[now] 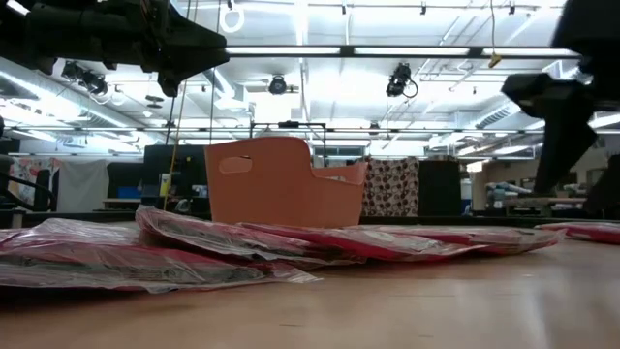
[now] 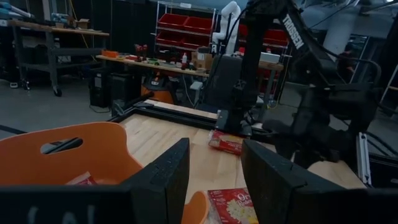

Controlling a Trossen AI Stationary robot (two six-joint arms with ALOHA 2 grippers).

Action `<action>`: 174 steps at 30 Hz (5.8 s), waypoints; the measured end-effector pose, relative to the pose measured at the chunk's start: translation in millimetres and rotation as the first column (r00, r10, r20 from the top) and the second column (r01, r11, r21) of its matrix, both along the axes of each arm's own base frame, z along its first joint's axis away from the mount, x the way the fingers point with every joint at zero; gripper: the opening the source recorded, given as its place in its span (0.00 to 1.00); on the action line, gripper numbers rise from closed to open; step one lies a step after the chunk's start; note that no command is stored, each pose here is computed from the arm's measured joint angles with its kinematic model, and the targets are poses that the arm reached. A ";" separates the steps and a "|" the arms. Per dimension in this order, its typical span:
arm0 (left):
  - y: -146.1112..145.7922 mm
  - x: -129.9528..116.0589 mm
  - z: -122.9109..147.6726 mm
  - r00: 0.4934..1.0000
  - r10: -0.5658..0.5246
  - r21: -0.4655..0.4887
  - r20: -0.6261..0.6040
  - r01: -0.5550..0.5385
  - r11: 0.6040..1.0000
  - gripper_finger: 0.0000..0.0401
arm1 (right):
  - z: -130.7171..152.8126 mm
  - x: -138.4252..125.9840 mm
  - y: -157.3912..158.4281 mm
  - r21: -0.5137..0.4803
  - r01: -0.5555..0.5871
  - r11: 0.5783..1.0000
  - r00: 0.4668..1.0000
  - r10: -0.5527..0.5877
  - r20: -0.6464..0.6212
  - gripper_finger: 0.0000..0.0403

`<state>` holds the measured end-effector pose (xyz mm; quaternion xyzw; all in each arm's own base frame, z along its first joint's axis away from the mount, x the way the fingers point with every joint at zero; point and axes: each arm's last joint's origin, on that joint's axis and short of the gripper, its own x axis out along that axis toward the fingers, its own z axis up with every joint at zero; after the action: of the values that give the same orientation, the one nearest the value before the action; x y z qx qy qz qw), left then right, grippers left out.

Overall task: Sort popcorn bags into baskets
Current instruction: Put the red popcorn bag into the orange bin

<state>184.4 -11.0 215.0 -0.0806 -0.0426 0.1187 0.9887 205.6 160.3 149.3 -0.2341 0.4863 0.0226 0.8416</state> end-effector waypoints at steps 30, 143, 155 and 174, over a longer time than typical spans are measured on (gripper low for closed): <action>0.0 0.0 0.1 1.000 0.000 0.001 0.001 0.000 1.000 0.38 | -51.8 -16.0 -32.8 -0.009 -0.076 0.997 0.975 0.076 0.210 0.35; -19.5 6.4 -12.0 0.926 -0.363 0.066 -0.102 0.370 0.927 0.38 | 138.0 150.9 -191.8 0.247 0.179 0.952 0.959 -0.225 0.173 0.40; -61.1 82.8 1.3 0.878 -0.271 0.197 -0.394 0.368 0.909 0.38 | 78.7 74.9 -136.5 0.266 0.133 0.955 0.914 -0.222 0.339 0.40; -116.4 115.5 -22.3 0.417 -0.115 0.107 -0.902 0.473 0.875 0.52 | 1.2 66.1 -118.7 0.305 0.133 0.943 0.936 -0.220 0.275 0.40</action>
<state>299.9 -127.4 192.6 0.1600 0.4623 -0.0451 0.8710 271.7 41.6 150.5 -0.0677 0.3613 -0.0214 0.9298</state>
